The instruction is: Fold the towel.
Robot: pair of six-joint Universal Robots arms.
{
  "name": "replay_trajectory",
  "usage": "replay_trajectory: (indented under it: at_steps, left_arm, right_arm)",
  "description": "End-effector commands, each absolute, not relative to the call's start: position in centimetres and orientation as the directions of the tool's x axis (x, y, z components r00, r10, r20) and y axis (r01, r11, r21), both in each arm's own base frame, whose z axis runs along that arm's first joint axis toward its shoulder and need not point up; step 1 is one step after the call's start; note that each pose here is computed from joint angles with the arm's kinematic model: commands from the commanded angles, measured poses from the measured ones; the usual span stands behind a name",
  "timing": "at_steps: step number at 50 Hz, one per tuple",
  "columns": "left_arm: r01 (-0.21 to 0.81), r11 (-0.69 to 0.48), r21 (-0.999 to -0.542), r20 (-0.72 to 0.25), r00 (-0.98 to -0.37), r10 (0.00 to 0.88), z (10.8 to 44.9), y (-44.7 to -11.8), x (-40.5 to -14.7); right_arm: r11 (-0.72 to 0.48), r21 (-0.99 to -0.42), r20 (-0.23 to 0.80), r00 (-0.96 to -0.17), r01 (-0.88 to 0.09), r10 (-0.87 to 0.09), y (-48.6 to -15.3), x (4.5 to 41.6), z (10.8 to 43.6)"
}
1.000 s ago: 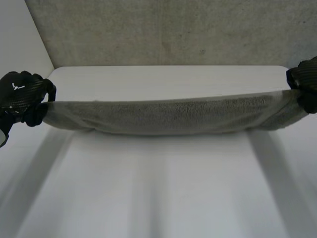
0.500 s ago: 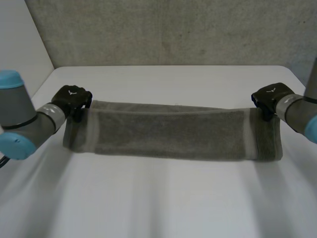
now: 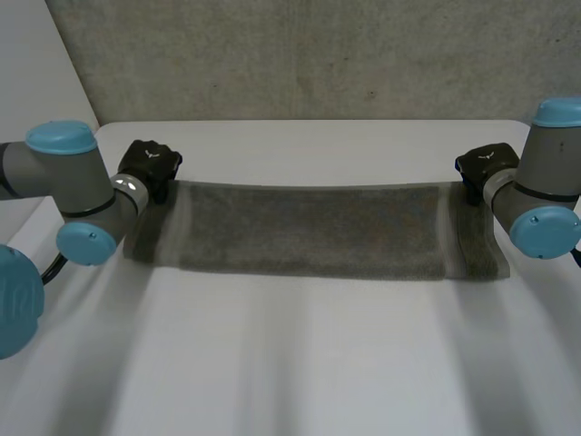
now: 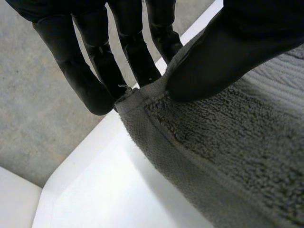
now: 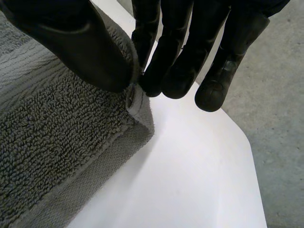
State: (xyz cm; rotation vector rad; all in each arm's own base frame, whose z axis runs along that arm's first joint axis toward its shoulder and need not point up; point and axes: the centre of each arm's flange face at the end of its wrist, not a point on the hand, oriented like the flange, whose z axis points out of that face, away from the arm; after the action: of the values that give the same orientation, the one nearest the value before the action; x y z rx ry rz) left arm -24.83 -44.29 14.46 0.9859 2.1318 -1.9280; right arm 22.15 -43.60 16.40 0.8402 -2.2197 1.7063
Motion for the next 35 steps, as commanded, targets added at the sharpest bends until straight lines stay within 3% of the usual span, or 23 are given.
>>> replay_trajectory:
  at_steps: [1, 13, 22, 30, 35]
  left_arm:
    - [0.522, -0.026, -0.853, -0.494, -0.79, 0.362, 14.2, -44.8, -25.6]
    - [0.532, 0.009, -0.847, -0.49, -0.788, 0.372, 14.4, -43.8, -26.6]
    - [0.51, 0.044, -0.859, -0.458, -0.805, 0.377, 17.9, -41.3, -25.6]
    - [0.474, -0.044, -0.88, -0.458, -0.818, 0.348, 20.1, -37.9, -24.5]
    - [0.453, -0.097, -0.886, -0.455, -0.81, 0.371, 19.6, -35.5, -23.8]
  right_arm:
    - [0.149, -0.817, 0.507, -0.816, -0.558, -0.279, -43.8, 22.2, 16.5]
    - [0.145, -0.816, 0.505, -0.813, -0.559, -0.291, -42.8, 23.5, 16.7]
    - [0.102, -0.83, 0.505, -0.818, -0.548, -0.277, -40.3, 22.7, 21.5]
    - [0.109, -0.829, 0.474, -0.792, -0.549, -0.384, -35.5, 22.2, 22.7]
    - [0.138, -0.82, 0.454, -0.778, -0.556, -0.435, -33.1, 21.9, 22.1]
